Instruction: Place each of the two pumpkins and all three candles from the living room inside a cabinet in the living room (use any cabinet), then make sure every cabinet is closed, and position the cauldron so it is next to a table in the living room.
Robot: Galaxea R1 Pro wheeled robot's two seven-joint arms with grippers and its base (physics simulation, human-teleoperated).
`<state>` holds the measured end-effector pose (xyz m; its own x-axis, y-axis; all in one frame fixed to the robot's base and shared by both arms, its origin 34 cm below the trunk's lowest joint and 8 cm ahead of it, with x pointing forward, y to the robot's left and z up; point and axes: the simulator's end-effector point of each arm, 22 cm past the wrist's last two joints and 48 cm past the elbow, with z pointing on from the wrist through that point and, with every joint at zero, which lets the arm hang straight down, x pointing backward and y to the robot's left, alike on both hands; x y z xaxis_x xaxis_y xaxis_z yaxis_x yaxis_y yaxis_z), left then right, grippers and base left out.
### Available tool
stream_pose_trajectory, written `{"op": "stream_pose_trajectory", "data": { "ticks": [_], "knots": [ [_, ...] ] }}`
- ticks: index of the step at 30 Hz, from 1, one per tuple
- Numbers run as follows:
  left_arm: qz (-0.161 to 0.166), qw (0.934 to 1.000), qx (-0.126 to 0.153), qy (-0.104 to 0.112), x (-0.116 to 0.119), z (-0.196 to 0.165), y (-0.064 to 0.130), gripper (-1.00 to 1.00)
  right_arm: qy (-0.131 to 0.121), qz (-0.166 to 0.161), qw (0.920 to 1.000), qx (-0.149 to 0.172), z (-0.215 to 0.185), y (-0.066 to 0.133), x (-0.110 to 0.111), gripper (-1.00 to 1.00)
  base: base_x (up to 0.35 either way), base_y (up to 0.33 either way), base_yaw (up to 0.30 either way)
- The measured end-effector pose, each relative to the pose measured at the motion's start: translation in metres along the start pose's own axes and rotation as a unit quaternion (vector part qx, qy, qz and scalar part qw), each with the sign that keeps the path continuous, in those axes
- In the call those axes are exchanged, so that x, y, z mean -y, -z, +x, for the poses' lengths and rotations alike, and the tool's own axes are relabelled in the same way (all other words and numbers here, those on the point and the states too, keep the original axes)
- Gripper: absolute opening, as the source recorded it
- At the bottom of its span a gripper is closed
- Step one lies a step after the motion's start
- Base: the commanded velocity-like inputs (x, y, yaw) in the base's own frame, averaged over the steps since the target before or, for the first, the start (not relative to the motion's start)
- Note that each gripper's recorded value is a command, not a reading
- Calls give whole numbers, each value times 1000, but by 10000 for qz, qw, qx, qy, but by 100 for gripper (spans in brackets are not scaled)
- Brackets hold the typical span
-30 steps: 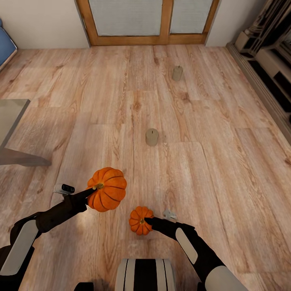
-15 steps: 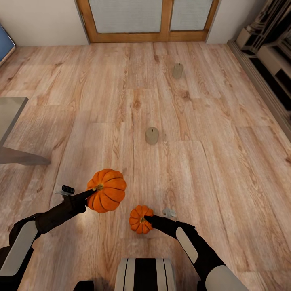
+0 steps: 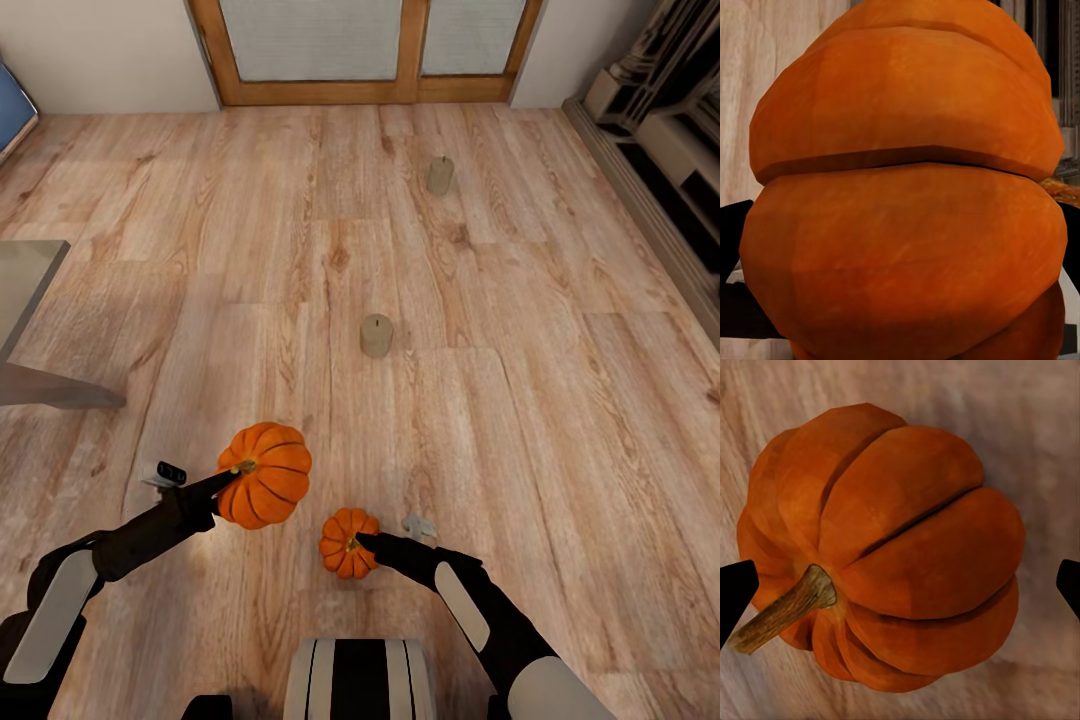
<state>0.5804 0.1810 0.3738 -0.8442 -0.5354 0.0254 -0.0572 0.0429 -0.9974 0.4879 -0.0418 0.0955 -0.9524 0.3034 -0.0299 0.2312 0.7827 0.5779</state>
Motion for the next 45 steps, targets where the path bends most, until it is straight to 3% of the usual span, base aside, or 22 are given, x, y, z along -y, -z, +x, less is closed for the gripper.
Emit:
{"op": "stream_pose_trajectory", "data": {
  "ticks": [13,20,45],
  "knots": [
    [3,10000,2,5,0,0,0,-100,26,64,10000,-29,3,-1,1,100,8,7,0],
    [4,10000,2,3,0,0,0,-100,17,447,9989,-113,8,-2,17,100,0,0,0],
    [-18,10000,-1,39,-4,1,0,-100,5,440,9989,-149,11,-3,20,100,0,0,0]
  ]
}}
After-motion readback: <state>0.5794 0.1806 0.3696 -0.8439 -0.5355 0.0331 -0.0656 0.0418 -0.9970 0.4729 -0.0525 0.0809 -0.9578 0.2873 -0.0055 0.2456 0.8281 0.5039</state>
